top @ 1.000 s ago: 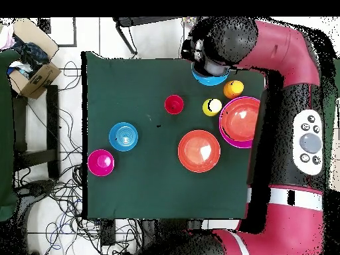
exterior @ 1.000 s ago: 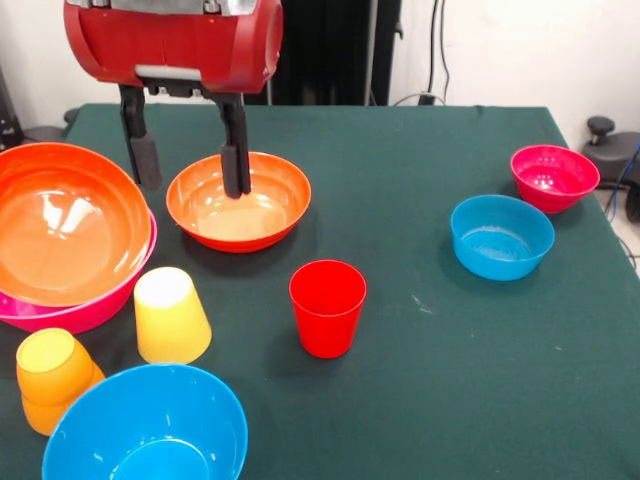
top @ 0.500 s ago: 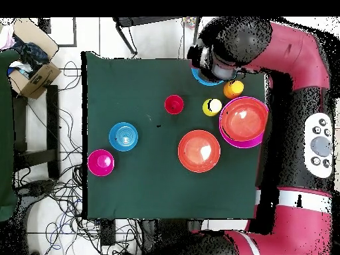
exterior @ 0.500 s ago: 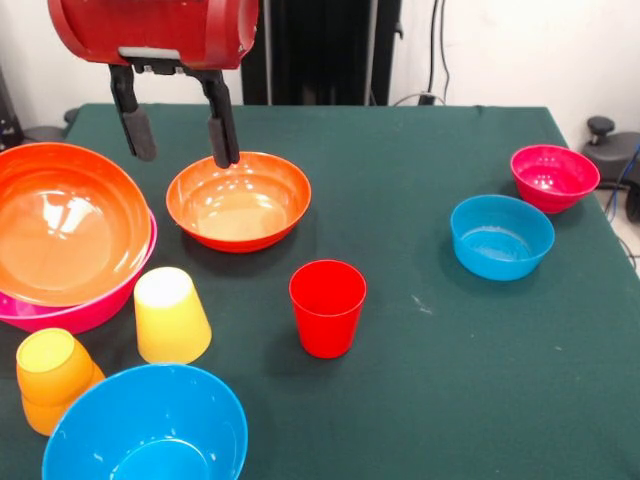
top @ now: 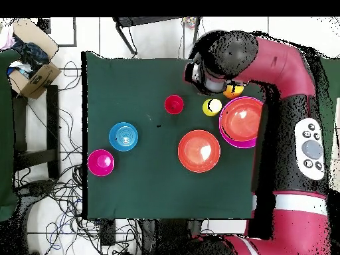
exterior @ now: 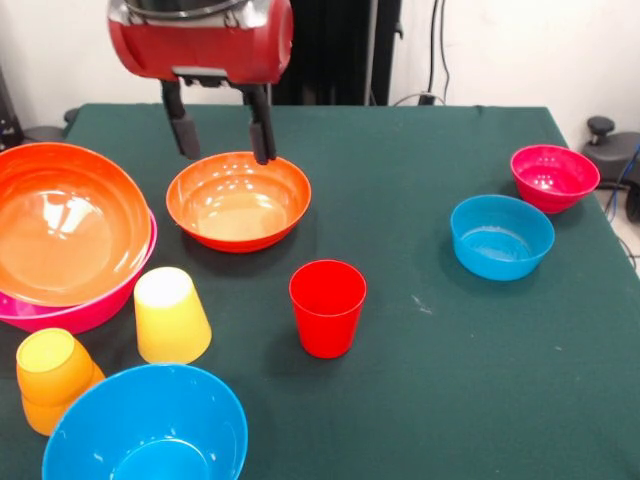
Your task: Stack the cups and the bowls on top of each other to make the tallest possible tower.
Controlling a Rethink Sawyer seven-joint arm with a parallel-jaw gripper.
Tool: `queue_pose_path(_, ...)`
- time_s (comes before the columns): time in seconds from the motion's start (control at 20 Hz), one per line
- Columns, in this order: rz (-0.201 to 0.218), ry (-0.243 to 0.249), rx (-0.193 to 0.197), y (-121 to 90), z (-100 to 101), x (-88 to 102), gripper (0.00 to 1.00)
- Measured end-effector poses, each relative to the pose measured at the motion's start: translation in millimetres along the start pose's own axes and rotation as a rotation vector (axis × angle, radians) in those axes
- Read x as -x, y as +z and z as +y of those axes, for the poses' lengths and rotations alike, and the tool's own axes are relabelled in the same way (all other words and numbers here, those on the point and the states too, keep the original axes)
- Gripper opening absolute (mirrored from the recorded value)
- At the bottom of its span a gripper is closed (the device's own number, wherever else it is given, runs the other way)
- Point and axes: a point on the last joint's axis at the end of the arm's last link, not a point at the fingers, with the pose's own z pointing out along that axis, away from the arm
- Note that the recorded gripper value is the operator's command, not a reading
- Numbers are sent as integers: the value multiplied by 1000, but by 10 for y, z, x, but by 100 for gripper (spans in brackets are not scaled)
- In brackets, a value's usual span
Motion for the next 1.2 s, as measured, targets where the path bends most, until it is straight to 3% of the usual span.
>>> queue_pose_path(0.4, 51, -9, -21, 426, -35, -363, 100)
queue_pose_path(0.75, 17, -23, -15, 648, 23, -478, 100)
queue_pose_path(1.2, -15, -42, -10, 762, 153, -525, 100)
